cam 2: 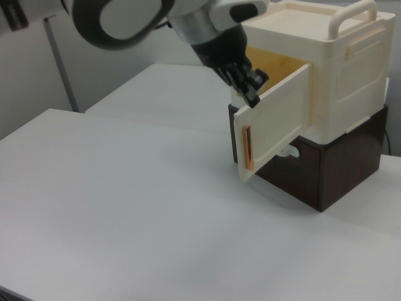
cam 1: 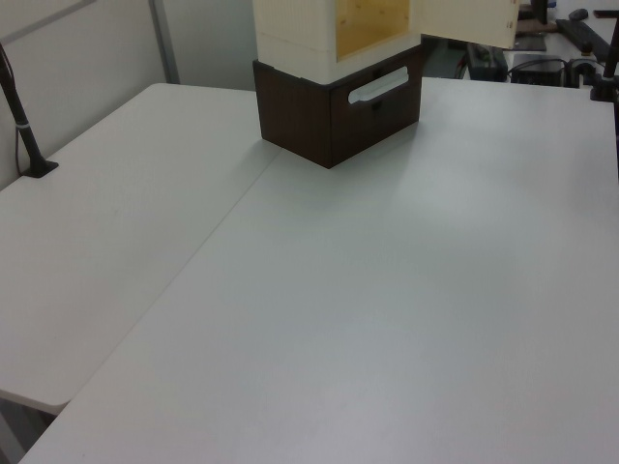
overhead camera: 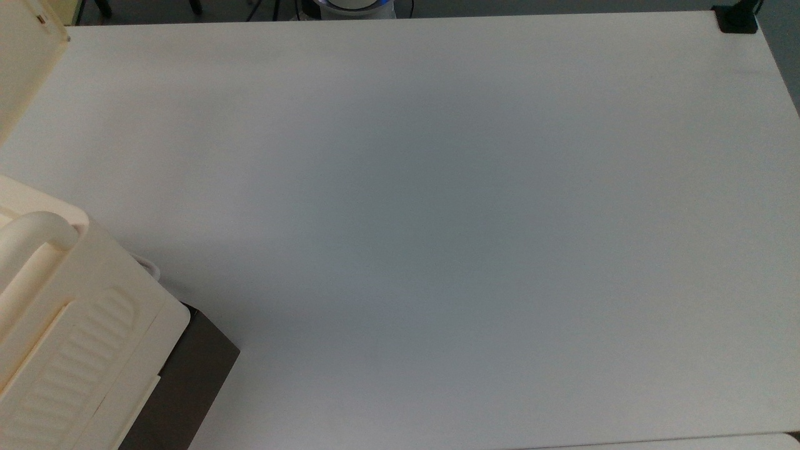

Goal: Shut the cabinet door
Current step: 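Push the cream door with the gripper, swinging it shut against the cabinet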

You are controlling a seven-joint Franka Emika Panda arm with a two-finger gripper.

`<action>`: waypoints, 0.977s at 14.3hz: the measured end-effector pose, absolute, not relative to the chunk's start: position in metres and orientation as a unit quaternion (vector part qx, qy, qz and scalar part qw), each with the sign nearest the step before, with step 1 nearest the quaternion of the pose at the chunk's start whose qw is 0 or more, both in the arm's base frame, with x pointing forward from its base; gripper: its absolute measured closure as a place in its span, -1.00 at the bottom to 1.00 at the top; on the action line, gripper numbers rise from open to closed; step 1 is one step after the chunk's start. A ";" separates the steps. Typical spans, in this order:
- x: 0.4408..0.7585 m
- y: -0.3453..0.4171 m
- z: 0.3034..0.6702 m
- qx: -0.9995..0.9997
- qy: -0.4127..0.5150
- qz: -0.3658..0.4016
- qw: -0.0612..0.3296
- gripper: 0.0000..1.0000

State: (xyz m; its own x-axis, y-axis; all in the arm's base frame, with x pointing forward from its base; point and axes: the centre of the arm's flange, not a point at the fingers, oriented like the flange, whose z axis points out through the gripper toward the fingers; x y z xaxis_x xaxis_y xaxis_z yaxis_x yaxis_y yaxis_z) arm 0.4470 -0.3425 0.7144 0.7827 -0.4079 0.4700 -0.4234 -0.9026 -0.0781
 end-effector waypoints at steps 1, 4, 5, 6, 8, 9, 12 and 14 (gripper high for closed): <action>0.453 -0.346 0.704 0.944 -0.221 0.245 0.020 0.99; 0.471 -0.363 0.673 0.943 -0.227 0.241 0.038 0.99; 0.476 -0.370 0.663 0.942 -0.230 0.241 0.045 0.99; 0.479 -0.377 0.655 0.943 -0.229 0.238 0.052 0.99; 0.482 -0.383 0.644 0.947 -0.221 0.227 0.058 0.99; 0.485 -0.383 0.638 0.948 -0.219 0.222 0.059 0.99; 0.500 -0.380 0.621 0.952 -0.210 0.214 0.063 0.99; 0.521 -0.365 0.607 0.957 -0.193 0.208 0.060 0.99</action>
